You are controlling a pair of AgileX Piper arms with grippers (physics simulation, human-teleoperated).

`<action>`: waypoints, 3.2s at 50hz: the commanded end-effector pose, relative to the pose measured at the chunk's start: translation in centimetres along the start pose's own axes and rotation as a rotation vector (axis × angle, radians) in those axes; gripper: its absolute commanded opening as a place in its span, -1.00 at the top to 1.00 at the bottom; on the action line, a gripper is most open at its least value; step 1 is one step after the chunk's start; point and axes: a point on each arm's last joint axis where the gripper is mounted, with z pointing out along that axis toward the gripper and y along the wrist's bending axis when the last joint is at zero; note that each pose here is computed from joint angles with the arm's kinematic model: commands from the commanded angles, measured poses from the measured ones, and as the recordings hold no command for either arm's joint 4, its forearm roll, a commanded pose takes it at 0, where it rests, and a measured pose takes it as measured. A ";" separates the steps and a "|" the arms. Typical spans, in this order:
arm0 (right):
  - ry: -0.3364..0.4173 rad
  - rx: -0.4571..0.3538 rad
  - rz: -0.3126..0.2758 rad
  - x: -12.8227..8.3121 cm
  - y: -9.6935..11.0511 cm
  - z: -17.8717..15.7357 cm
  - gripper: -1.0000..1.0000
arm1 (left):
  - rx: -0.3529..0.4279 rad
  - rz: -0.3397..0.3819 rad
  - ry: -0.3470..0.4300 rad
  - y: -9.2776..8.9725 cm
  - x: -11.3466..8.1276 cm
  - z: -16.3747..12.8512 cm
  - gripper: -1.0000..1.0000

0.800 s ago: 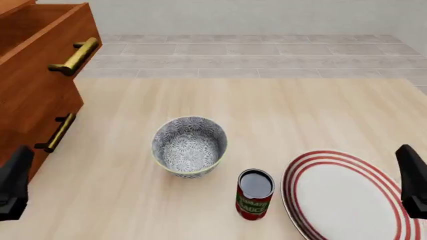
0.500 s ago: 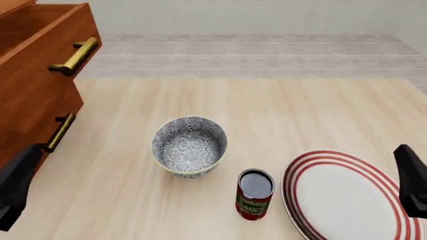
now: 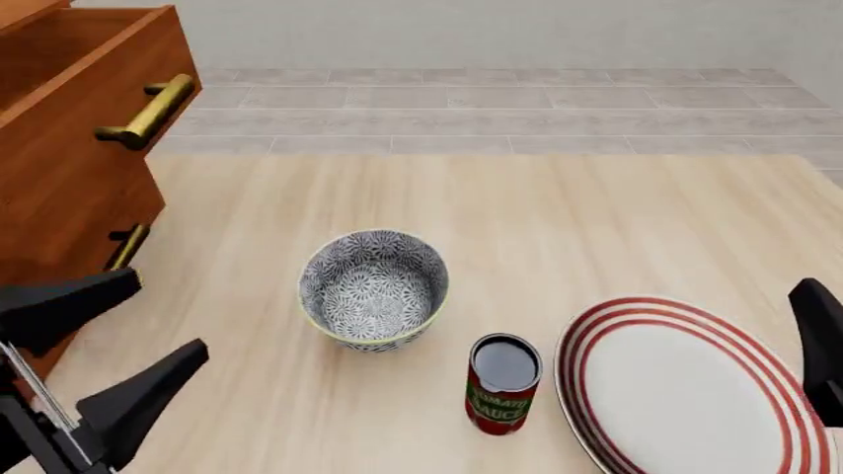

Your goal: Put the ketchup in the top drawer of the cabinet.

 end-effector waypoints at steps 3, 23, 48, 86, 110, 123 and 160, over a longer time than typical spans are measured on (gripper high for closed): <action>0.006 0.001 -0.005 -1.1 0.0 -0.2 -1.00 | 0.219 0.098 0.068 -2.8 1.7 4.0 -1.00; 0.010 -0.004 0.003 -0.8 0.0 -0.2 -1.00 | 0.332 0.054 0.157 -5.6 3.0 8.0 -1.00; 0.009 -0.009 0.007 -0.9 0.0 -0.2 -1.00 | 0.382 -0.012 0.186 -8.0 3.2 11.8 -1.00; 0.014 -0.014 0.012 -0.3 0.1 -0.1 -1.00 | 0.418 -0.001 0.204 -10.2 4.7 14.8 -1.00; 0.016 -0.016 0.018 -0.5 0.1 -0.2 -1.00 | 0.436 0.004 0.245 -11.6 5.4 16.8 -1.00; 0.017 -0.018 0.018 -0.4 0.1 -0.1 -1.00 | 0.446 0.034 0.242 -12.0 5.2 17.5 -1.00; 0.022 -0.016 0.019 -0.3 0.1 -0.1 -1.00 | 0.442 0.035 0.255 -13.0 6.0 19.9 -1.00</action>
